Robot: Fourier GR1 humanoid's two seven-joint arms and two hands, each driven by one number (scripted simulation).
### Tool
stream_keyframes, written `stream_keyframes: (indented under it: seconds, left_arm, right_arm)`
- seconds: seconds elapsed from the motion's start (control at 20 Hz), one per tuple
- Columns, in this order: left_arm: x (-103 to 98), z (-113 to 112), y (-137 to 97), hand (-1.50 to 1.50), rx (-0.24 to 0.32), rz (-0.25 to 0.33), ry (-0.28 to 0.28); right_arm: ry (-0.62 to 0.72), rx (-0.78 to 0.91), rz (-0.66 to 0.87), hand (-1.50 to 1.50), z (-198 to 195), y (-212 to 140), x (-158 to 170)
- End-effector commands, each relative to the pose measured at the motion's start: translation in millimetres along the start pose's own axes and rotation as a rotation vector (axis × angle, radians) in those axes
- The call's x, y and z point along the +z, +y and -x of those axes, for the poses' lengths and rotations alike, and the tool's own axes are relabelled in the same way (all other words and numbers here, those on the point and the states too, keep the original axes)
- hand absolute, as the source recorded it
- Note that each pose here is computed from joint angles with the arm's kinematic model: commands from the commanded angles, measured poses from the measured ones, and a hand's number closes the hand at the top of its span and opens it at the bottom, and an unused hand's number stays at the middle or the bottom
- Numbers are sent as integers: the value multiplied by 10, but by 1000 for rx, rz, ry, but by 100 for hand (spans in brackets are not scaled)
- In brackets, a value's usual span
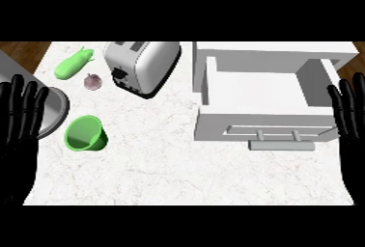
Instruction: Pick up the cup, place it into the drawer and close the drawer
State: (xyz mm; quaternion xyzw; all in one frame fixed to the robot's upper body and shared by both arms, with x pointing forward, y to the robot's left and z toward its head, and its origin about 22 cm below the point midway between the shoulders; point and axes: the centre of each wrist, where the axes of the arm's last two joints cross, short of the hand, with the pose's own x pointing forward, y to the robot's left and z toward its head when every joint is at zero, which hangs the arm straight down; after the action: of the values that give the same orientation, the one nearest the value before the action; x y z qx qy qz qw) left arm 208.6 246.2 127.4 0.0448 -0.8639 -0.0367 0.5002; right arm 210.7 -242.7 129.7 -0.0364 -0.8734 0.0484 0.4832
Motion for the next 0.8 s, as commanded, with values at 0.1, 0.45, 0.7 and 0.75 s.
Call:
stream_keyframes:
  seconds: [0.1, 0.45, 0.7, 0.75]
  left_arm:
    - [46, 47, 375, -150, 48, 68, -9]
    - [-44, 444, 615, -150, 276, -47, 223]
    - [-26, 759, 1050, -150, 265, -46, 231]
    - [-62, 819, 827, -150, 257, -49, 260]
  right_arm:
    - [-13, -17, -6, -150, -46, 46, 54]
    - [152, -60, -172, -150, 5, -7, -93]
    - [155, -76, -166, -150, 296, -4, -183]
    - [156, -83, -178, -150, 236, 44, -57]
